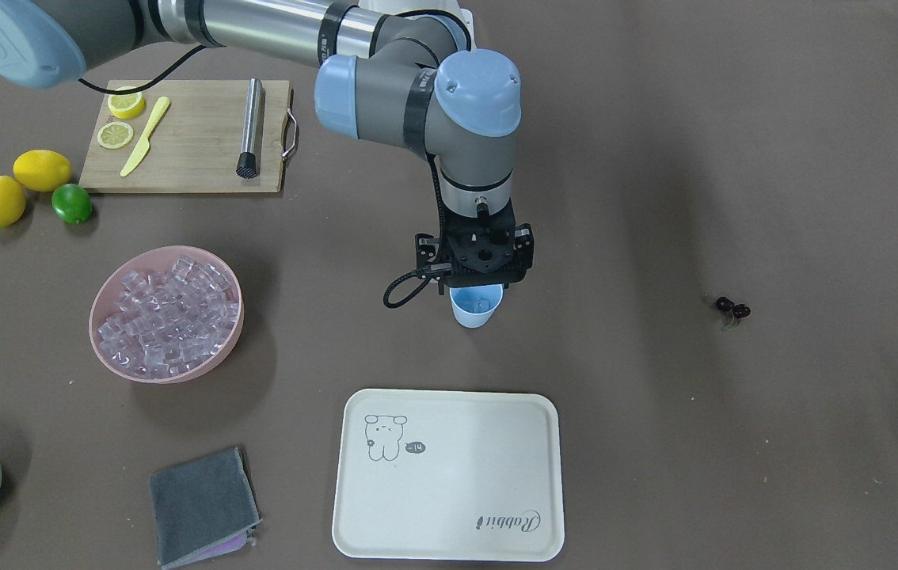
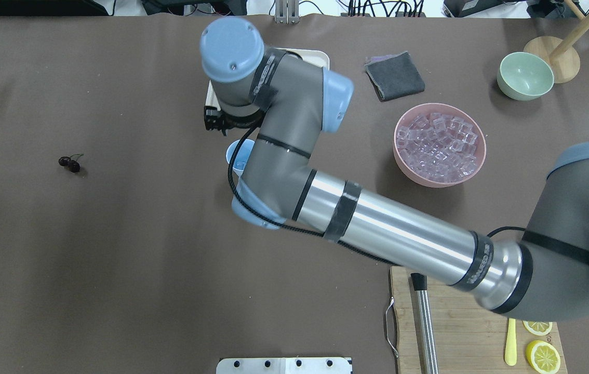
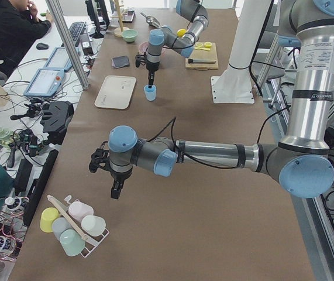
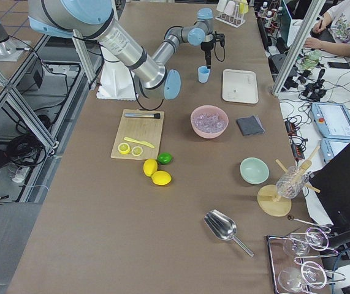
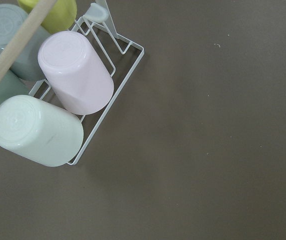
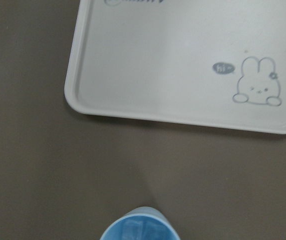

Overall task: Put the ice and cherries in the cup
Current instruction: 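Move the right gripper back into the pink bowl and grasp an ice cube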

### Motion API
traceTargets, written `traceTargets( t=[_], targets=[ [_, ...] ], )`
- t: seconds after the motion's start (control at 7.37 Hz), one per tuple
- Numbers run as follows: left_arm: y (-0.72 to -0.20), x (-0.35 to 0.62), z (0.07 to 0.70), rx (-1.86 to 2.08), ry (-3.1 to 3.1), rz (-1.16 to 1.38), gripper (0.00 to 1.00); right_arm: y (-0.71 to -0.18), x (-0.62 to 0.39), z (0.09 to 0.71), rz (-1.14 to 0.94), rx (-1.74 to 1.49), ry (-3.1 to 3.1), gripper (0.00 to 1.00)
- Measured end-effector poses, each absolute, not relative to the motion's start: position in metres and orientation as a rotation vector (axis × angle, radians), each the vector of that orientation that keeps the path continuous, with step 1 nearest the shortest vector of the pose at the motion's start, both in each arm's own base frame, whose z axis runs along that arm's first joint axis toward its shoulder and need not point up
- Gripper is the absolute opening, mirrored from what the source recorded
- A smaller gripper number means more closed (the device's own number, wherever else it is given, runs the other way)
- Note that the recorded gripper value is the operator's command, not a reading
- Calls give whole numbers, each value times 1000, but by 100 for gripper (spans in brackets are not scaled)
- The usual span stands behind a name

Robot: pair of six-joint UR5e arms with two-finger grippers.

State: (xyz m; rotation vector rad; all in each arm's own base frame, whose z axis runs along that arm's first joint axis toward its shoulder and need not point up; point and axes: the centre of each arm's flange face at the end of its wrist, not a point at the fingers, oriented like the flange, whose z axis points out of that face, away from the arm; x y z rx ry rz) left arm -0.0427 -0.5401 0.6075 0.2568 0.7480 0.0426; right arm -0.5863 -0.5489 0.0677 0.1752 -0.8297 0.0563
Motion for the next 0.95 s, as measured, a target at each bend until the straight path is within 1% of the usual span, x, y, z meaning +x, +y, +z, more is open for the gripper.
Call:
traceTargets(
  t=[0.14, 0.27, 0.41, 0.54, 0.95],
  targets=[
    [-540, -43, 607, 257, 750, 42, 98, -577, -536, 78, 65, 139, -828, 98],
    [-540, -43, 607, 256, 751, 41, 98, -592, -490, 111, 15, 146, -798, 96],
    [-540, -42, 607, 256, 751, 42, 98, -597, -449, 161, -77, 181, -753, 92],
    [-540, -42, 607, 256, 750, 43, 98, -596, -421, 206, -134, 210, -702, 92],
    [-540, -42, 607, 256, 751, 44, 98, -595, -393, 274, -209, 249, -583, 92]
  ],
)
